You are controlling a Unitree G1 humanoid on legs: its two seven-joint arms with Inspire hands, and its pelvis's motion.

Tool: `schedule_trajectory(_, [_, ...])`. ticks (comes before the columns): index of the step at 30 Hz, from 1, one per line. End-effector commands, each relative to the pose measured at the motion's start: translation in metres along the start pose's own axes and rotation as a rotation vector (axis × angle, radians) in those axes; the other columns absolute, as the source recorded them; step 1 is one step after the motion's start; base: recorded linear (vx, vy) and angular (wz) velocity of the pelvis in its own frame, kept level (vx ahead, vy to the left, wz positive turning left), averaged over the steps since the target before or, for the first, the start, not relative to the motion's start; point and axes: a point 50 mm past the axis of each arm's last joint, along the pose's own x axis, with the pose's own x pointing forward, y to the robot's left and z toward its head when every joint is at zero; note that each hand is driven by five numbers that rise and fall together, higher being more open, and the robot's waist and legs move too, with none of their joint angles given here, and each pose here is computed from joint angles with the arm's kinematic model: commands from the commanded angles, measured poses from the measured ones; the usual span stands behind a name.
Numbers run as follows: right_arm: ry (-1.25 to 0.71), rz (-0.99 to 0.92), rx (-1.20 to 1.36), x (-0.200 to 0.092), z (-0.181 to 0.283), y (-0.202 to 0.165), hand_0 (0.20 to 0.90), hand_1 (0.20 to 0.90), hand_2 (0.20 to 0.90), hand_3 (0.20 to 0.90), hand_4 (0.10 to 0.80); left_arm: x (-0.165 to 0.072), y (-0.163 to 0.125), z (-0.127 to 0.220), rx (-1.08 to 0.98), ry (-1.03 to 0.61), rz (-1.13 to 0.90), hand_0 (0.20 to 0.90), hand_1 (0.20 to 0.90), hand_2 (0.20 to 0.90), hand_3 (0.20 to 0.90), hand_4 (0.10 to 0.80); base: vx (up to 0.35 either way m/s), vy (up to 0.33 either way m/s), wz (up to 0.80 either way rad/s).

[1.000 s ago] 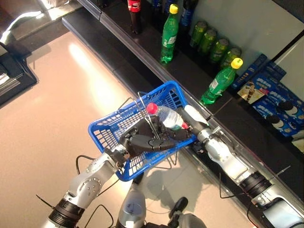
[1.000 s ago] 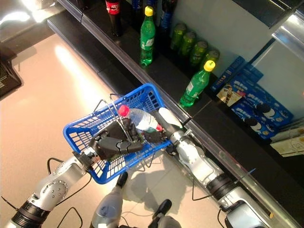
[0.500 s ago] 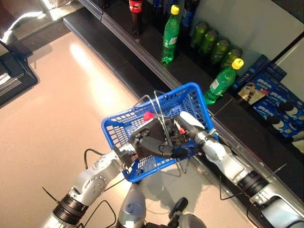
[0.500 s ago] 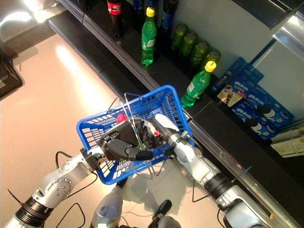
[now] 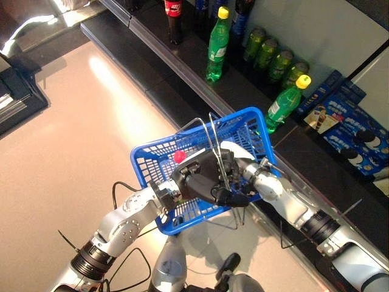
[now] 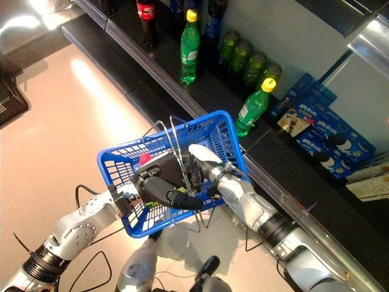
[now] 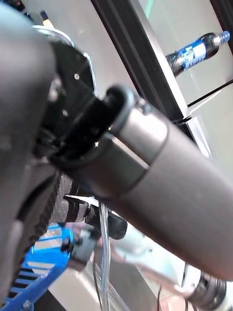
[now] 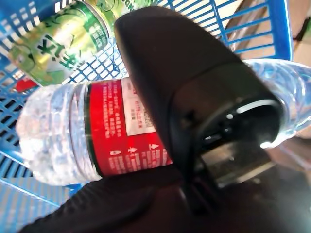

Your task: Pick up the drink and place into the basket.

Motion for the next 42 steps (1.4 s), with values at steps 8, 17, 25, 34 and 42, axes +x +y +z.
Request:
schedule_trajectory(8, [-0.082, 0.057, -0.157, 0.024, 0.026, -0.011, 0.300, 0.300, 0.300, 0.200, 0.100, 0.040, -0.086, 0.050, 0.069, -0.345, -0.594, 0.300, 0.300, 0.300, 0.200, 0.100, 0.009, -0.003, 0.02])
schedule_trajectory(17, [-0.030, 0.123, -0.203, 0.033, 0.025, -0.009, 0.300, 0.300, 0.300, 0.200, 0.100, 0.046, -0.089, 0.049, 0.071, -0.329, -0.624, 0.300, 0.300, 0.300, 0.200, 0.100, 0.004, 0.000, 0.01])
schedule_trajectory(25, [0.020, 0.149, -0.236, 0.037, 0.021, -0.007, 0.300, 0.300, 0.300, 0.200, 0.100, 0.047, -0.092, 0.047, 0.069, -0.330, -0.642, 0.300, 0.300, 0.300, 0.200, 0.100, 0.003, 0.002, 0.03])
schedule_trajectory(34, [0.091, 0.176, -0.286, 0.040, 0.013, -0.004, 0.300, 0.300, 0.300, 0.200, 0.100, 0.049, -0.095, 0.048, 0.064, -0.333, -0.660, 0.300, 0.300, 0.300, 0.200, 0.100, 0.000, 0.000, 0.00])
schedule_trajectory(42, [0.133, 0.244, -0.294, 0.044, 0.008, 0.004, 0.300, 0.300, 0.300, 0.200, 0.100, 0.053, -0.098, 0.048, 0.061, -0.333, -0.680, 0.300, 0.300, 0.300, 0.200, 0.100, 0.000, 0.000, 0.00])
